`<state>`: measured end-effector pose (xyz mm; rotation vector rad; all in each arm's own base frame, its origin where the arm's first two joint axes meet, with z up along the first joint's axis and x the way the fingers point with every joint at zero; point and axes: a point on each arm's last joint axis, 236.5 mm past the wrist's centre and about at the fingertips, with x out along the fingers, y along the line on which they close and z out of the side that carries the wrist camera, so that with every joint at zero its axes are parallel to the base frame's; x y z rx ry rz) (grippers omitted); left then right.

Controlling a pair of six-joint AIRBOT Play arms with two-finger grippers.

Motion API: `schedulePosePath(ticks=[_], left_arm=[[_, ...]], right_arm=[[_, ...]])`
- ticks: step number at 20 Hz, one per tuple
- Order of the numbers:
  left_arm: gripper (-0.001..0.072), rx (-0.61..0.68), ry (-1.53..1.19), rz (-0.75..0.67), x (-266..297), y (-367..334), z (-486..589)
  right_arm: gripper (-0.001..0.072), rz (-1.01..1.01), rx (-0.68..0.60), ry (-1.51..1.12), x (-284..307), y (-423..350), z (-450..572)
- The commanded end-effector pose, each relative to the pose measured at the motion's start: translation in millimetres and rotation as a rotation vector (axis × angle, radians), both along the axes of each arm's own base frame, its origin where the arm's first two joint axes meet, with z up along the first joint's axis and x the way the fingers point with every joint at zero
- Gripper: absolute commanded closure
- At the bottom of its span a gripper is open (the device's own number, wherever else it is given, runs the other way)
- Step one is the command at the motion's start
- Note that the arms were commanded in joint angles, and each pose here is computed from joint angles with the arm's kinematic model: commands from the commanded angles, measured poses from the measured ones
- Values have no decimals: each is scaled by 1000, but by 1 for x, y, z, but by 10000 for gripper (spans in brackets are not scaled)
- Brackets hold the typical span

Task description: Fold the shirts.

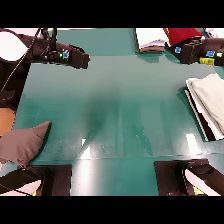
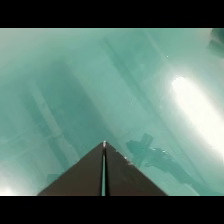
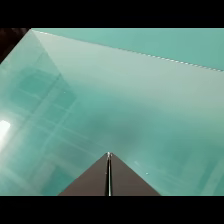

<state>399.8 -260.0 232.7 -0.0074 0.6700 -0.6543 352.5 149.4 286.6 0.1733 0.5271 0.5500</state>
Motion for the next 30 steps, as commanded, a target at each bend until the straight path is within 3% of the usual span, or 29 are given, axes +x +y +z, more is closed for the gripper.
schedulePosePath(ticks=[1, 11, 14, 18, 24, 25, 26, 27, 28, 30], left_arm=[[681, 0, 0, 0, 0, 0, 0], [682, 0, 0, 0, 0, 0, 0], [682, -52, -81, 30, 13, -2, 20], [682, 149, 22, 133, -8, 83, 3], [678, 442, 429, 503, -113, 273, -121], [470, 485, 518, 546, -135, 293, -149], [76, 514, 622, 578, -156, 308, -180], [28, 519, 698, 604, -172, 317, -206], [64, 518, 756, 618, -186, 323, -230], [66, 515, 805, 627, -201, 325, -264]], right_arm=[[692, 0, 4, -7, 0, 1, 2], [692, 3, 4, -4, 0, 1, 1], [692, 2, 4, -4, 0, 1, 1], [692, 6, 1, 2, -2, 2, 0], [692, 10, -2, 10, -3, 2, -2], [692, 10, -2, 9, -3, 2, -1], [692, 8, -2, 7, -2, 2, -1], [692, 8, 0, 6, -2, 2, -1], [692, 8, -1, 7, -2, 2, -1], [692, 8, -1, 10, -1, 2, -2]])
